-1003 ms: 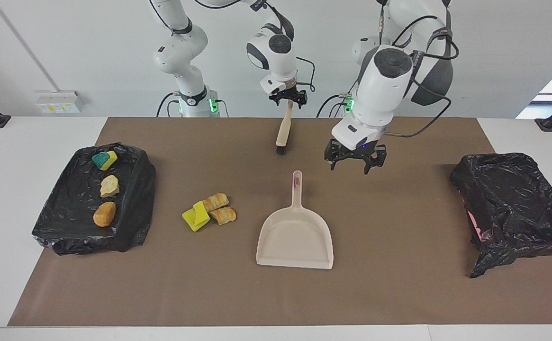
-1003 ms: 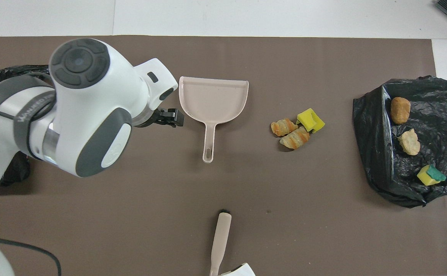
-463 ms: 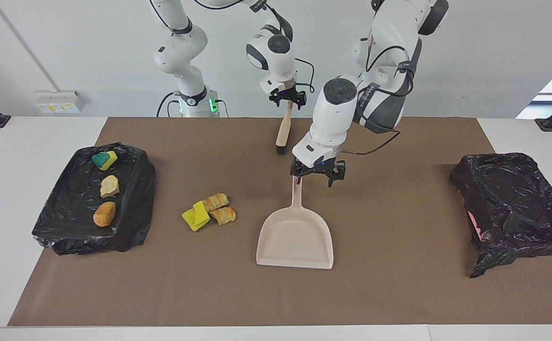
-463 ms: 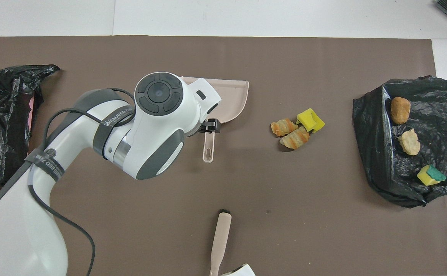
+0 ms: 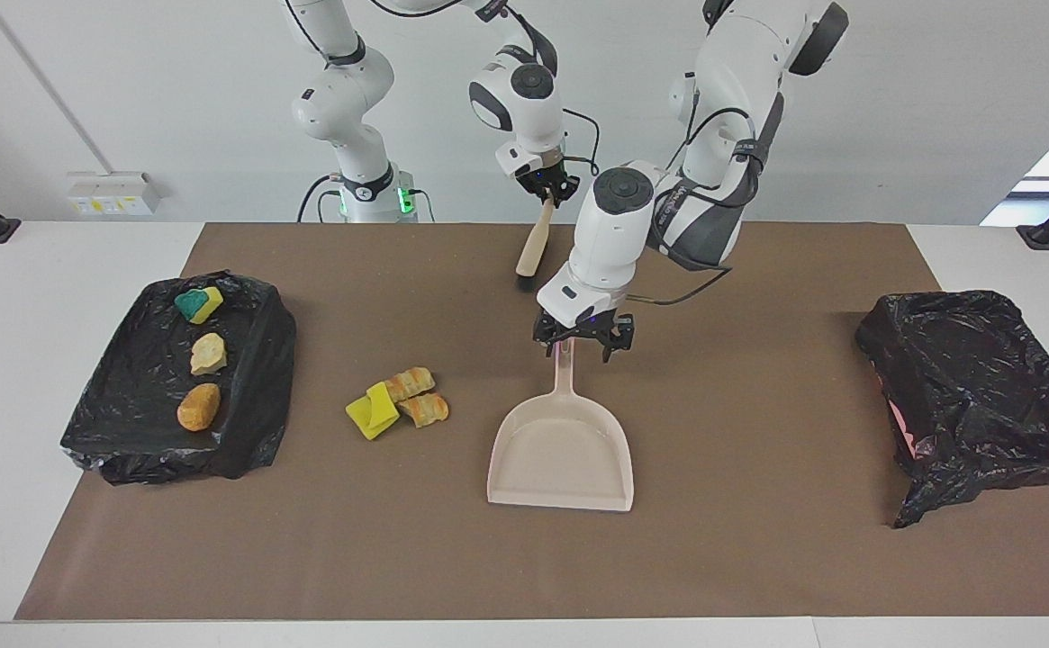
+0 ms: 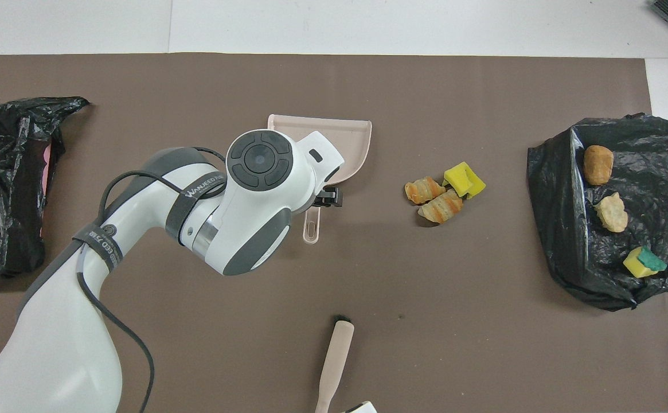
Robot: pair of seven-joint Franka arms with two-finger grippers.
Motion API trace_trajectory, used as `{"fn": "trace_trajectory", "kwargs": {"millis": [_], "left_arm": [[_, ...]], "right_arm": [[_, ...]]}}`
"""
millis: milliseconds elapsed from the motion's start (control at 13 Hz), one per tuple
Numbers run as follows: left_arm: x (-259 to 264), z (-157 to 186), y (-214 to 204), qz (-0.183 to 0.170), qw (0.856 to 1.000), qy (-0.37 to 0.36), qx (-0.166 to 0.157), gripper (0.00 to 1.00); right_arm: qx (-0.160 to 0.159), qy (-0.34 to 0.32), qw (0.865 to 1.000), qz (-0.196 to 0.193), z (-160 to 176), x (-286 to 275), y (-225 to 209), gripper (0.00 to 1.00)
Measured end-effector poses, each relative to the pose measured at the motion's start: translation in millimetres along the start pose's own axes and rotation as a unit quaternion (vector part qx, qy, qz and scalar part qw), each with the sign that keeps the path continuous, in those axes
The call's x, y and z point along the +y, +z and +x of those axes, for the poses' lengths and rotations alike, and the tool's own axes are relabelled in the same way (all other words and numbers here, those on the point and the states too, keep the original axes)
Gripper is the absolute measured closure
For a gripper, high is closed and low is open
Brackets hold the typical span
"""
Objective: Sweep and dump trash in bin
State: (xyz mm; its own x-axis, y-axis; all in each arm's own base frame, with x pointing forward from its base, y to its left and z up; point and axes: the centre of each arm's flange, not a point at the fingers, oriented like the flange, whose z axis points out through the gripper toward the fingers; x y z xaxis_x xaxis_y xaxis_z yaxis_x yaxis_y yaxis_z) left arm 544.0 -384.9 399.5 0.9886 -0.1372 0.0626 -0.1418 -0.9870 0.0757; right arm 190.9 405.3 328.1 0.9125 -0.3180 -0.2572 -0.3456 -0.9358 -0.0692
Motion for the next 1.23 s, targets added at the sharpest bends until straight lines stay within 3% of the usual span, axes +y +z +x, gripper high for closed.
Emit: {"fn": "trace_trajectory", "kwargs": {"millis": [309,695,849,1235], "left_arm": [[14,-6,51,0.043,0.999,-0.012,0.012,0.00],[19,-2,54,0.032,0.999,-0.014,0.023,0.00],[19,0,52,0.031,0.999,-0.015,0.026,0.05],[19,1,52,0.038,0.999,-0.008,0.033,0.66]], "right_arm": [[-0.012,0.009,1.000,-0.005,9,-11,-20,0.73],[-0.027,-0.006,0.999,-0.029,40,7,-87,0.73],[-0.028,-0.028,0.998,-0.050,53,32,-118,0.73],[-0.040,-0.065,0.995,-0.061,107,85,-199,0.73]]}}
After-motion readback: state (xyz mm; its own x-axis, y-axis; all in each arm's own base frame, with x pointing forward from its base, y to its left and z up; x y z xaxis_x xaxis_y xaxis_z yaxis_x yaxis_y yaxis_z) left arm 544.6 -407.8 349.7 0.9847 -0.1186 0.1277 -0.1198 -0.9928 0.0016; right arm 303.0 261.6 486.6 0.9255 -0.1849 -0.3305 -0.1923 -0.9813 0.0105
